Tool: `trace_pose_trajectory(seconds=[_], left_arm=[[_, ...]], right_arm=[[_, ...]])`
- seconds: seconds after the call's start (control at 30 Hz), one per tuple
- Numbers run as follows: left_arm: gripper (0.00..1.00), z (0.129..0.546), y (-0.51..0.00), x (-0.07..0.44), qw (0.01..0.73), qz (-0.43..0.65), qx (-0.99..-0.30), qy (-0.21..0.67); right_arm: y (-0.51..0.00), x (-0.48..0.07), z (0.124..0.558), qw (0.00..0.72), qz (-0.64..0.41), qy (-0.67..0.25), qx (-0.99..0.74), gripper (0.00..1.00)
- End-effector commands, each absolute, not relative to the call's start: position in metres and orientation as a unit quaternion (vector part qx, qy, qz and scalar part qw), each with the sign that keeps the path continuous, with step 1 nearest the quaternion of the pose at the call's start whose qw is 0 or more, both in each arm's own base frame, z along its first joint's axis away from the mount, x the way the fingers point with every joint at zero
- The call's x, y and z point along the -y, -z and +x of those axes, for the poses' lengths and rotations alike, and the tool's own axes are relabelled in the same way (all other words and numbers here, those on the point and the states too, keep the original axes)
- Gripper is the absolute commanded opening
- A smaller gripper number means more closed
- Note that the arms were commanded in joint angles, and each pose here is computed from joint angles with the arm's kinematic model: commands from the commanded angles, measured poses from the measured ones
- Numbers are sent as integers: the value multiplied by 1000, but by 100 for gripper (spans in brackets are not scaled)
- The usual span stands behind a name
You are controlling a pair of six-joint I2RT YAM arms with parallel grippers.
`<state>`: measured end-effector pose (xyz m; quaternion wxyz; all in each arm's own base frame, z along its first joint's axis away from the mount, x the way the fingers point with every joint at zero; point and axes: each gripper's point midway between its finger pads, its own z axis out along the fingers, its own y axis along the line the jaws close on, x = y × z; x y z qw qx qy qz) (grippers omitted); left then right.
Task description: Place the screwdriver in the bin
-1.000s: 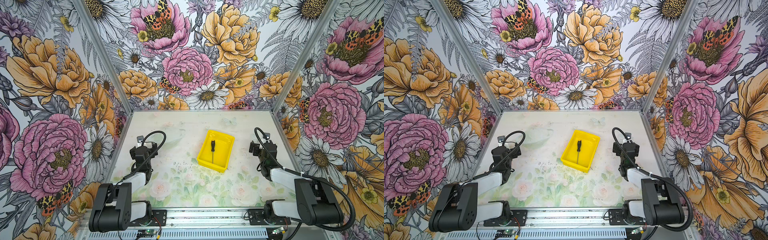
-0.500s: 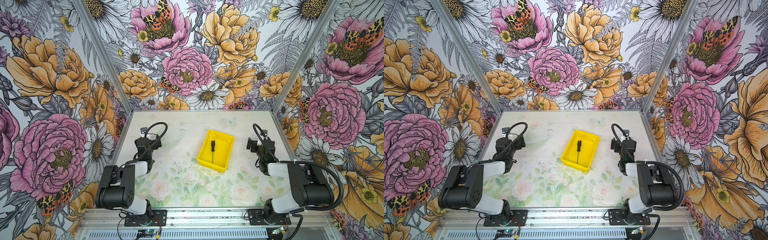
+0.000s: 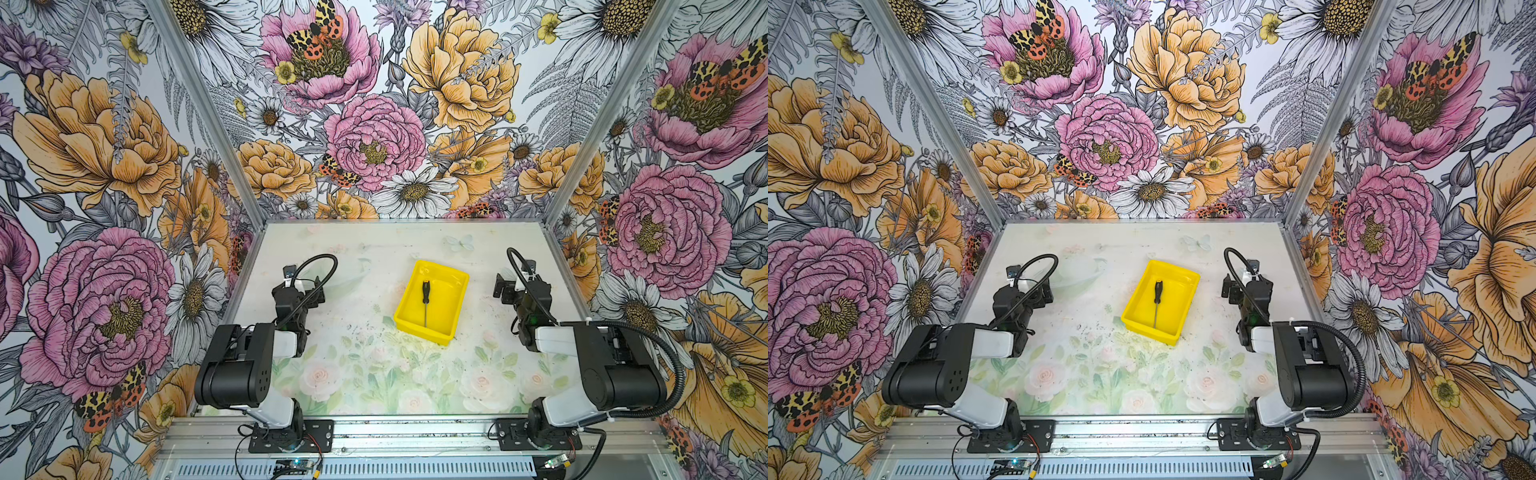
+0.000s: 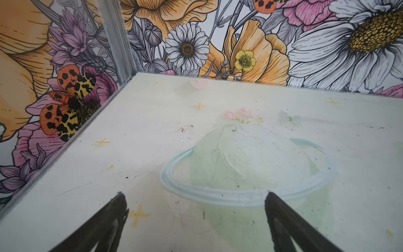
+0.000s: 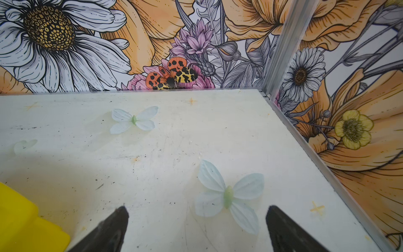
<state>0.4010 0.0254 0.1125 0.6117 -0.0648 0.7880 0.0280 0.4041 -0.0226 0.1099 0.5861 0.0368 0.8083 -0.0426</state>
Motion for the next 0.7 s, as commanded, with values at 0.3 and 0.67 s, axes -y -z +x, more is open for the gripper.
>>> trace_pose_trajectory(seconds=[0.3, 0.67], left_arm=[[99, 405, -130, -24, 639, -64, -766, -28], [99, 405, -130, -22, 639, -63, -766, -31]], right_arm=[[-112, 23, 403, 598, 36, 40, -799, 100], [-111, 23, 403, 598, 36, 42, -800, 99]])
